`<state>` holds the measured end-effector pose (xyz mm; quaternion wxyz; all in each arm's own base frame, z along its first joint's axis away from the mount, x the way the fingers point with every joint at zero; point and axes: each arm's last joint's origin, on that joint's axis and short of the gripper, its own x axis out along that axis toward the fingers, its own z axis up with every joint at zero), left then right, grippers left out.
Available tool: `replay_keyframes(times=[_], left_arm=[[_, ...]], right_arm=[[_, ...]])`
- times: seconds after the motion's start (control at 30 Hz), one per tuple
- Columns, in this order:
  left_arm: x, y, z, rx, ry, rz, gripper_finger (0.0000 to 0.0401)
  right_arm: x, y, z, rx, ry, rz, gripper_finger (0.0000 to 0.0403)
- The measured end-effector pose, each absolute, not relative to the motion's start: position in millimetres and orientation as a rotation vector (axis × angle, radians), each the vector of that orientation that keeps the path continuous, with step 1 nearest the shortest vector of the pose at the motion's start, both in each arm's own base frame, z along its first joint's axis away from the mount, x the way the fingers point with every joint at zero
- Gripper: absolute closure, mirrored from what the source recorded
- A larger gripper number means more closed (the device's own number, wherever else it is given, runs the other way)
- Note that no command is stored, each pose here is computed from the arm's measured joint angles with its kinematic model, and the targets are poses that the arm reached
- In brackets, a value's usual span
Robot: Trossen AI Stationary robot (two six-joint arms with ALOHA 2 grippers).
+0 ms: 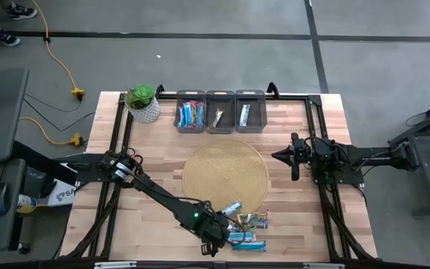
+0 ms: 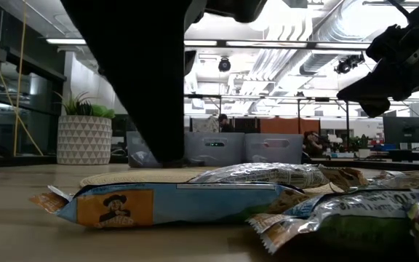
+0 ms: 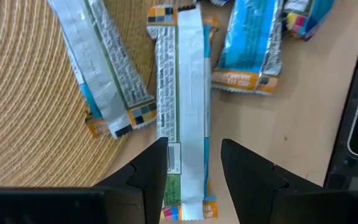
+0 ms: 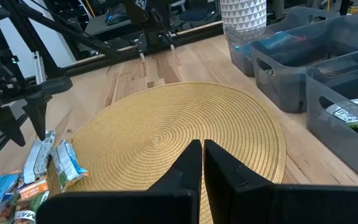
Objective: Pick and place Granola Bars by type
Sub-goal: Put the orange granola bar into the center black bin
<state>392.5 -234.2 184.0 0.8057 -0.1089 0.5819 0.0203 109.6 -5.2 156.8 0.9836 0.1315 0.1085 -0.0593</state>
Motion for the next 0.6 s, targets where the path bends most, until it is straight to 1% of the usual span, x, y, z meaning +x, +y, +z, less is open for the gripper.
replay_keyframes(times=[0.13,0.43,0.6], left_arm=[[392.5,-234.2,184.0,-0.23,1.246,0.041,0.0246],[392.6,-234.2,184.0,-0.223,1.244,0.038,0.0175],[394.9,-235.3,174.5,-0.212,1.253,0.051,0.0162]], right_arm=[[109.6,-5.2,156.8,0.264,0.218,-0.119,0.0402],[109.5,-5.1,156.8,0.264,0.218,-0.119,0.0402],[109.6,-5.1,156.8,0.265,0.218,-0.119,0.0402]])
